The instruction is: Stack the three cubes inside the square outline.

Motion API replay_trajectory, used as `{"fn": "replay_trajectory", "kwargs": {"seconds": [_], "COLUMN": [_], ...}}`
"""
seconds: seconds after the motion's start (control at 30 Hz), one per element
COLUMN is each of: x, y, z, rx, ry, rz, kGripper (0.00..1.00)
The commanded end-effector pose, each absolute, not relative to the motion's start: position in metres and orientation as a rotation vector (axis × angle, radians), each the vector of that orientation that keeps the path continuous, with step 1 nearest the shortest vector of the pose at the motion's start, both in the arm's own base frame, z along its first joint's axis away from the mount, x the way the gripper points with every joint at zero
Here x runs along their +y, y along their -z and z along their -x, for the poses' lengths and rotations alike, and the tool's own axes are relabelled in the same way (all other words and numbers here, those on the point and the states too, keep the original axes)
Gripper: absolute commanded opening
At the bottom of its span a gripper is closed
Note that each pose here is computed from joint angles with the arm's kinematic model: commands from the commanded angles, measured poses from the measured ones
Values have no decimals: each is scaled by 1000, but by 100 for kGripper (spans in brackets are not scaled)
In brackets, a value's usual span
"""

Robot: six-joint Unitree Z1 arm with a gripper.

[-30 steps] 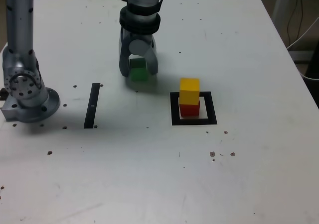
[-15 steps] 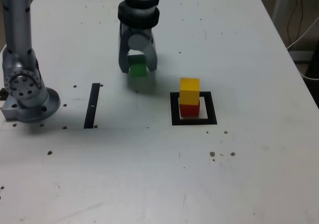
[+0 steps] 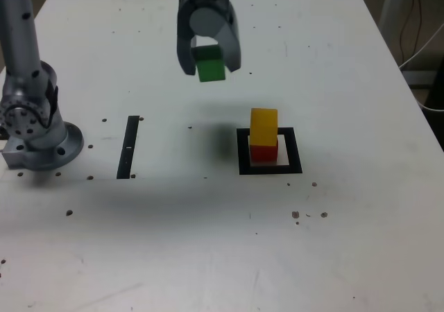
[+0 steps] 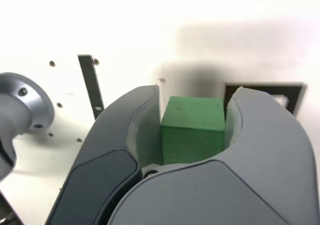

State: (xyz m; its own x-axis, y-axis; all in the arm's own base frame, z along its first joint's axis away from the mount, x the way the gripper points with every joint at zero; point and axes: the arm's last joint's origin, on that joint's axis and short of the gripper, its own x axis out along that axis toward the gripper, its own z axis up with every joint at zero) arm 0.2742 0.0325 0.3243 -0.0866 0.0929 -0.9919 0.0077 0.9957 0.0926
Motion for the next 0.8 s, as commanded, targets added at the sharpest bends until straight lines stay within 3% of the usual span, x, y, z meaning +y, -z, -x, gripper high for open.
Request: {"fn": "replay_trajectory", "kwargs": {"seconds": [0.0,0.17,0.4,0.77], "x": [25,6,-13,-30], "y": [-331,-337,-326,-325], "z": [-276,-288,-314,-325], "rx": [1640,1613,1638,1623], "ry": [-71,-55,-20,-9], "rz": [-90,-114,-132,-140], "kGripper": [14,14,14,14]}}
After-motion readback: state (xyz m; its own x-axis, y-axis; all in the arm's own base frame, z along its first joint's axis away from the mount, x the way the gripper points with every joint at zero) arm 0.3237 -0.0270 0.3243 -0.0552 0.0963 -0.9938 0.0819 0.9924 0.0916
